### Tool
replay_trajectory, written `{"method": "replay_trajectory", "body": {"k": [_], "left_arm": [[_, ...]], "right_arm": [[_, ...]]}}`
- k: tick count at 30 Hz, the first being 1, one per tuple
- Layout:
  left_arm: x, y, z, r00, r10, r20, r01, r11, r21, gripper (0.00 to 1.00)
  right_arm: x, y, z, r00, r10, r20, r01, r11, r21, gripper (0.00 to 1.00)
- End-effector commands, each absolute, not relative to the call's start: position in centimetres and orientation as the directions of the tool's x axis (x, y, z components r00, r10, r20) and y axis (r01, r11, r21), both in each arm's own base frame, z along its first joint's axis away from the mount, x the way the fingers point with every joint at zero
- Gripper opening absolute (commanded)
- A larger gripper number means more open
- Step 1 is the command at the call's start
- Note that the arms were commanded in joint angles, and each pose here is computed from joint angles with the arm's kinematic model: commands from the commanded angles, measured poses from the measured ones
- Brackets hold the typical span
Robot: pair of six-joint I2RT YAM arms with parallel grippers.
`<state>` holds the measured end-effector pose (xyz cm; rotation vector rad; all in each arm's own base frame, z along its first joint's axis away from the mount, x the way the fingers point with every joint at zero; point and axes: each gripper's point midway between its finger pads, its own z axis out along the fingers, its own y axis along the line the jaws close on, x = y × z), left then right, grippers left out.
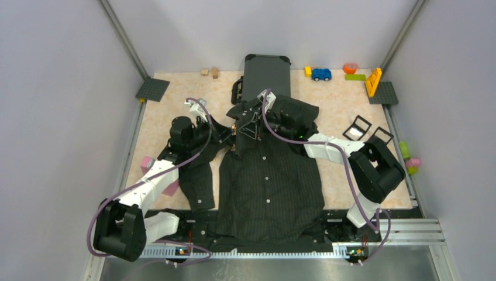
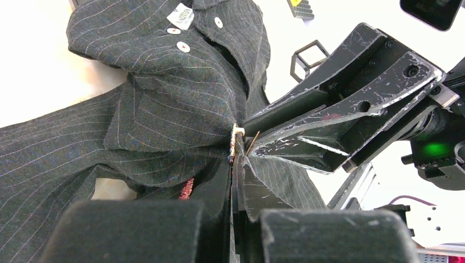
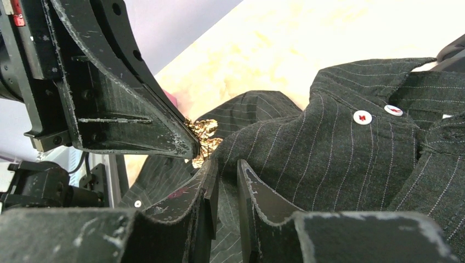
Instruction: Pin the brooch onto the clothing
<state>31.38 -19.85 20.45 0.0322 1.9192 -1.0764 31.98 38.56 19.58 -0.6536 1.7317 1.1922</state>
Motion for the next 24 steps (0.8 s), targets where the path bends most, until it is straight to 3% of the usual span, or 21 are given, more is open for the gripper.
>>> {"method": "replay_trajectory", "body": {"k": [1, 14, 24], "left_arm": [[32.1, -19.9, 23.4, -0.537, -0.401, -0.742, 0.460, 0.599, -0.656, 0.00], [32.0, -20.3, 23.7, -0.544, -0.390, -0.743, 0.478, 0.583, -0.657, 0.00], [31.8, -20.9, 23.2, -0.563, -0.349, -0.749, 0.512, 0.564, -0.648, 0.00]], "right_arm": [[31.1, 39.1, 23.0, -0.380, 0.116, -0.918, -0.859, 0.324, 0.397, 0.21], [31.0, 39.6, 22.9, -0.380, 0.104, -0.919, -0.865, 0.311, 0.393, 0.22], [31.2, 40.2, 22.9, -0.376, 0.090, -0.922, -0.872, 0.303, 0.386, 0.11]]}}
